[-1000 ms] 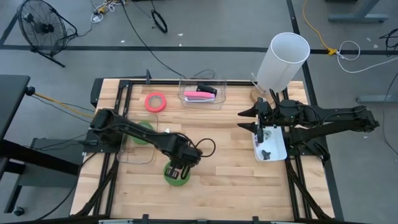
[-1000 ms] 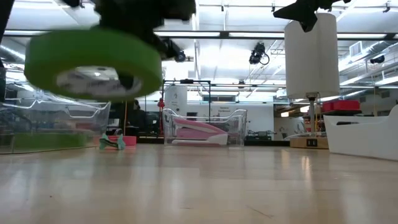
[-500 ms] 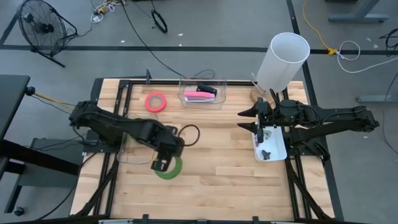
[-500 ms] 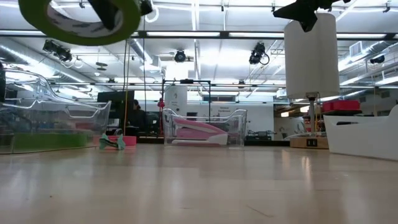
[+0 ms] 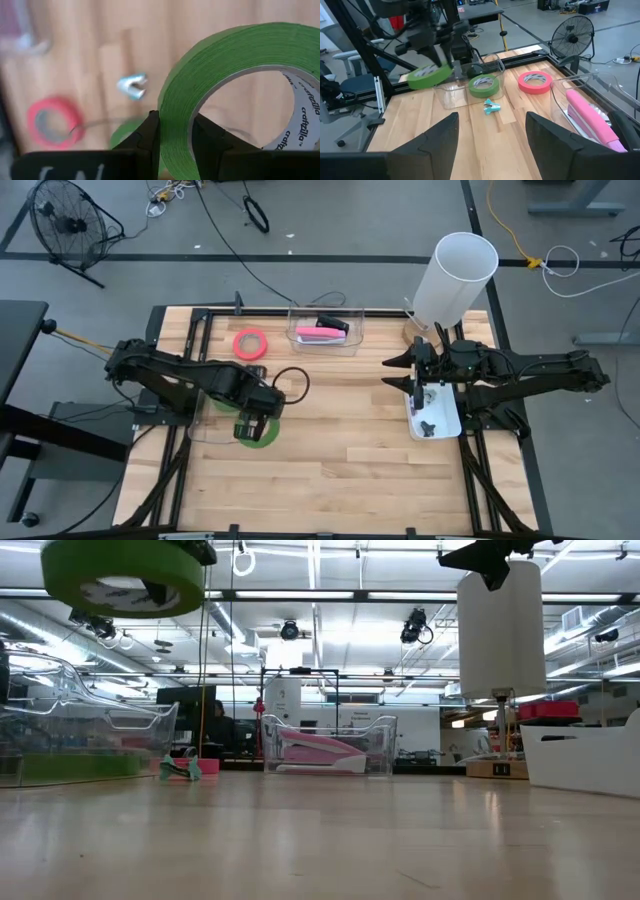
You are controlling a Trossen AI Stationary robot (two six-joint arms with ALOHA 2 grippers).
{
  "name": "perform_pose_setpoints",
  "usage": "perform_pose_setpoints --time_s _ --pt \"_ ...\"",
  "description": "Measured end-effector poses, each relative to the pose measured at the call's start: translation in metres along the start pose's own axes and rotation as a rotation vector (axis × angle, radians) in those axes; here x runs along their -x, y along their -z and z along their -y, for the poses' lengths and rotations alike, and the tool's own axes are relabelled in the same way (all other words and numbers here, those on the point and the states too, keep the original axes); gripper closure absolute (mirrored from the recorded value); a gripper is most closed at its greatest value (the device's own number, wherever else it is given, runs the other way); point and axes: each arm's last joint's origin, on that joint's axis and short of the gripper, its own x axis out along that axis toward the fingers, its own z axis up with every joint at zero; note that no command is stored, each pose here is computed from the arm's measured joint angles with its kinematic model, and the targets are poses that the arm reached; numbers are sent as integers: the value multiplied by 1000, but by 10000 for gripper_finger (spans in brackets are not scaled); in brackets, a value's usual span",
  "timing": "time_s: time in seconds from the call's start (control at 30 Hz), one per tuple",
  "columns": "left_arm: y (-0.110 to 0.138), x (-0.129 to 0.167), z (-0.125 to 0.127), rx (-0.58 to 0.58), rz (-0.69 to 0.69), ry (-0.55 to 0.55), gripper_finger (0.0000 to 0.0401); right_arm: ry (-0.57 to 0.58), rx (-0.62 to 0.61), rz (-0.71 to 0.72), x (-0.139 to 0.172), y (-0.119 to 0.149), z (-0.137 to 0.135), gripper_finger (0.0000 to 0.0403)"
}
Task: Pick and place Stapler, Stapler remover, tape
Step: Put the green tape into the bottom transparent bin
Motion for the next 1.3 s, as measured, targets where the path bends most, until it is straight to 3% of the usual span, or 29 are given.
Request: perform_pose_setpoints --time_s 0.23,0.37,0.8,1.3 --pt "16 1 -7 173 -140 -142 315 0 1 0 0 0 0 175" --pt "16 -2 -6 252 -145 -143 316 0 4 -3 0 0 0 175" --pt "5 -3 -6 274 -33 -114 316 -2 5 -5 0 0 0 175" --pt "11 -2 -5 277 -91 -147 316 -1 6 -7 0 1 0 175"
